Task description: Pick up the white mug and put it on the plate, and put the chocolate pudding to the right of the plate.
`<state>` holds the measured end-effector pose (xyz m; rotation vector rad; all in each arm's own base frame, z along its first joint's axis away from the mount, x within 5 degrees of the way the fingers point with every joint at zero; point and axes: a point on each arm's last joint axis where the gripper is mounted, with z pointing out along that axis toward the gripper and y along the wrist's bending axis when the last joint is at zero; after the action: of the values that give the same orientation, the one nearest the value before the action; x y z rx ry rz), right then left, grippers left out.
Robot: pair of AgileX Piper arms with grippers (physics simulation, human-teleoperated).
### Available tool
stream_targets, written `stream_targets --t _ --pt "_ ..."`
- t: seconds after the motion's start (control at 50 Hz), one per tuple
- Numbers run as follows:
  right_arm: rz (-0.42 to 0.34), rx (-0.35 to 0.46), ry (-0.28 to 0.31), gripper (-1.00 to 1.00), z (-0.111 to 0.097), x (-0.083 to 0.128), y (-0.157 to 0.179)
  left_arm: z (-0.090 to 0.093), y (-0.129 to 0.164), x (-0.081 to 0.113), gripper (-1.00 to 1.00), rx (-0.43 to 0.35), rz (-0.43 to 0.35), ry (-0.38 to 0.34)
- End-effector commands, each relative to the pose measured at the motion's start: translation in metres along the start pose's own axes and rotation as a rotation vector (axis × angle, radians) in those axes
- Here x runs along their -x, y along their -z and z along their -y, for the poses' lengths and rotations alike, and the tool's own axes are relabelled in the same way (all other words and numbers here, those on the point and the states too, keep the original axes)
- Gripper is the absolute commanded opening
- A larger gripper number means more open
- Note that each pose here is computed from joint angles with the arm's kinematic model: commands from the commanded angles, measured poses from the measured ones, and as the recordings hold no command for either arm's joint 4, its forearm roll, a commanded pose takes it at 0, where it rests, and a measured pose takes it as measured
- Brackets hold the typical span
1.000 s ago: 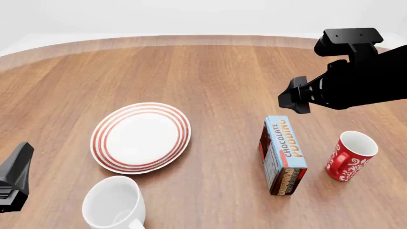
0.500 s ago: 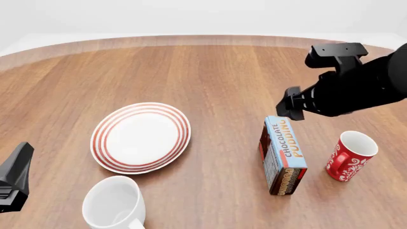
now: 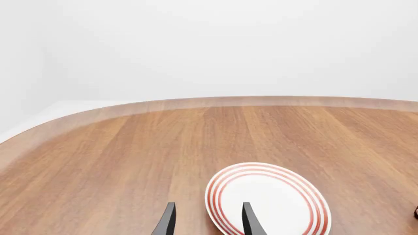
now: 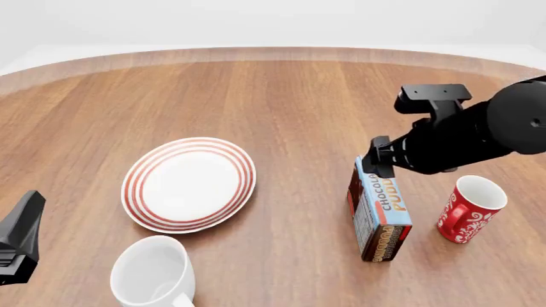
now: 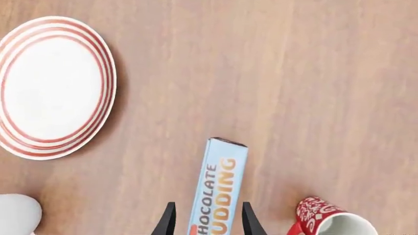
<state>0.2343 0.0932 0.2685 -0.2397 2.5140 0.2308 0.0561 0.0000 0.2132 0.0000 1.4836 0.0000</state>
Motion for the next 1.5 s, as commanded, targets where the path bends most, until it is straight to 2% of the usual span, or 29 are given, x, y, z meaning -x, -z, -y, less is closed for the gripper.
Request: stream_targets --t 0.02,0.32,0.68,1.5 --pt "-0.029 -0.004 -0.015 1.00 0.000 -0.007 -0.013 0.000 0.000 0.000 1.00 0.000 0.000 0.000" --pt "-0.063 -0.004 -0.022 1.00 -0.001 -0.016 -0.024 0.000 0.000 0.000 1.00 0.000 0.000 0.000" --pt "-0.097 -0.025 -0.026 1.00 0.007 -0.020 -0.038 0.000 0.000 0.000 1.00 0.000 0.000 0.000" --pt "-0.178 -0.027 -0.061 1.00 0.000 -0.041 -0.072 0.000 0.000 0.000 1.00 0.000 0.000 0.000"
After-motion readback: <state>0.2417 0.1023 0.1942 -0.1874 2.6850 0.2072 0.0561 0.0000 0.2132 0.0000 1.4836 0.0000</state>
